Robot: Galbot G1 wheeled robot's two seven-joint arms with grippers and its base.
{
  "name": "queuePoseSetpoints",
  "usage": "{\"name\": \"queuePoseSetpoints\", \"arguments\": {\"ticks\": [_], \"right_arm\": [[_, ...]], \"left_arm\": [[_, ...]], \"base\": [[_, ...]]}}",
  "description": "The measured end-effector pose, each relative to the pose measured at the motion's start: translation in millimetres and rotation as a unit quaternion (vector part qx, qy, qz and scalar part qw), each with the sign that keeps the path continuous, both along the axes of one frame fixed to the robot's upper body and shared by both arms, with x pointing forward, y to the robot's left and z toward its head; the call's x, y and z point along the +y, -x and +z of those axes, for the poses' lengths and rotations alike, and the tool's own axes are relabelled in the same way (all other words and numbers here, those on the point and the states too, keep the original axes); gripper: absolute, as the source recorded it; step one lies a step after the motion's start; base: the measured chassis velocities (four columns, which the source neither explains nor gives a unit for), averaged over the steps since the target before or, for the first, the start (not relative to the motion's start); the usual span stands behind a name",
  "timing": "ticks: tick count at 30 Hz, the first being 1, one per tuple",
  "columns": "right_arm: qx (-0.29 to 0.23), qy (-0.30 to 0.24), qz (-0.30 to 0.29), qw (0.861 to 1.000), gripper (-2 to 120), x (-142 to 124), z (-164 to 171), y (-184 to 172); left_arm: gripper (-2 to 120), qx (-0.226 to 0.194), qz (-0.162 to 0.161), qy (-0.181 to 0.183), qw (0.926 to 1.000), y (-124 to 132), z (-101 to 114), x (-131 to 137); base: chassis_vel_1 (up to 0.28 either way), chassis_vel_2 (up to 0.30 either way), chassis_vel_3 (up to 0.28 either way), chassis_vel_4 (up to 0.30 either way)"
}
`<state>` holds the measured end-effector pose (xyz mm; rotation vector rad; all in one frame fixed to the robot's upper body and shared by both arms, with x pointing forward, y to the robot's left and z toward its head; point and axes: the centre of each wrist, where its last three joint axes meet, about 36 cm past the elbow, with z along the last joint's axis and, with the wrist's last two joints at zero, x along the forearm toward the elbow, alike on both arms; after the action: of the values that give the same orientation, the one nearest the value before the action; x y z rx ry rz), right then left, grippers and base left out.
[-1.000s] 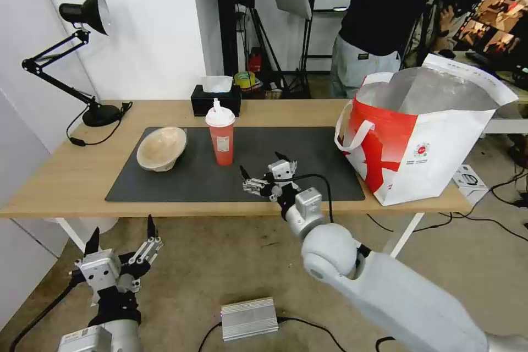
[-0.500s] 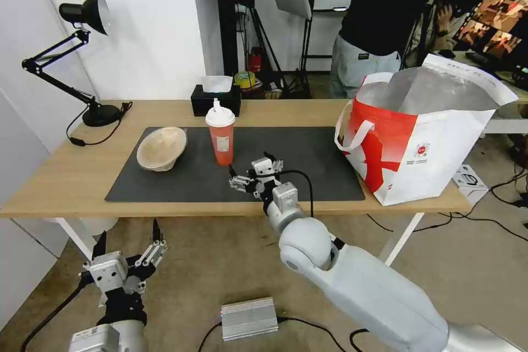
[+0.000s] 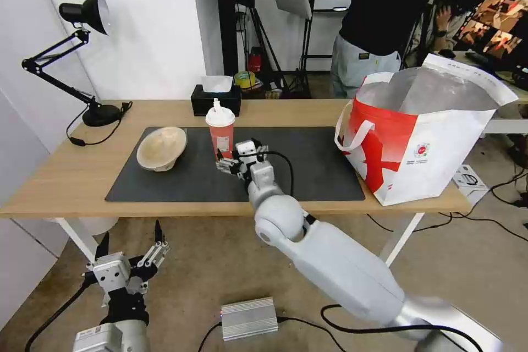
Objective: Pick up the trash from the table and place it into the takeout bag.
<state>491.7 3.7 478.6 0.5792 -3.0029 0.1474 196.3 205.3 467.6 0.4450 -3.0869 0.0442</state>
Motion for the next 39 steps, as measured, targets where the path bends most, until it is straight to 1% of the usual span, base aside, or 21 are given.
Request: {"name": "queuePoseSetpoints", "arguments": {"ticks": [8,14,19,24,32,39], "right_arm": [[0.009,-0.018,-0.008,1.000,100,19.2,4.5,-12.3],[0.018,-0.043,-0.017,0.999,100,44.5,12.0,-22.9],[0.024,-0.049,-0.024,0.998,100,53.6,13.6,-29.2],[0.027,-0.043,-0.032,0.998,100,55.8,10.6,-37.7],[0.035,-0.039,-0.048,0.997,100,49.3,2.5,-52.9],[0.041,-0.047,-0.041,0.997,100,44.9,-5.2,-63.3]], "left_arm": [[100,0.001,0.000,0.002,1.0000,0.7,-0.1,-1.2],[100,0.003,0.001,0.003,1.0000,1.4,-0.5,-1.9],[100,0.003,0.001,0.003,1.0000,1.4,-0.6,-1.7],[100,0.003,0.001,0.003,1.0000,1.0,-2.0,-2.0],[100,0.004,0.000,0.005,1.0000,0.1,-4.0,-3.6],[100,0.006,-0.001,0.007,1.0000,-0.3,-6.5,-5.5]], "base": [[0.000,0.000,0.000,0.000],[0.000,0.000,0.000,0.000],[0.000,0.000,0.000,0.000],[0.000,0.000,0.000,0.000],[0.000,0.000,0.000,0.000],[0.000,0.000,0.000,0.000]]}}
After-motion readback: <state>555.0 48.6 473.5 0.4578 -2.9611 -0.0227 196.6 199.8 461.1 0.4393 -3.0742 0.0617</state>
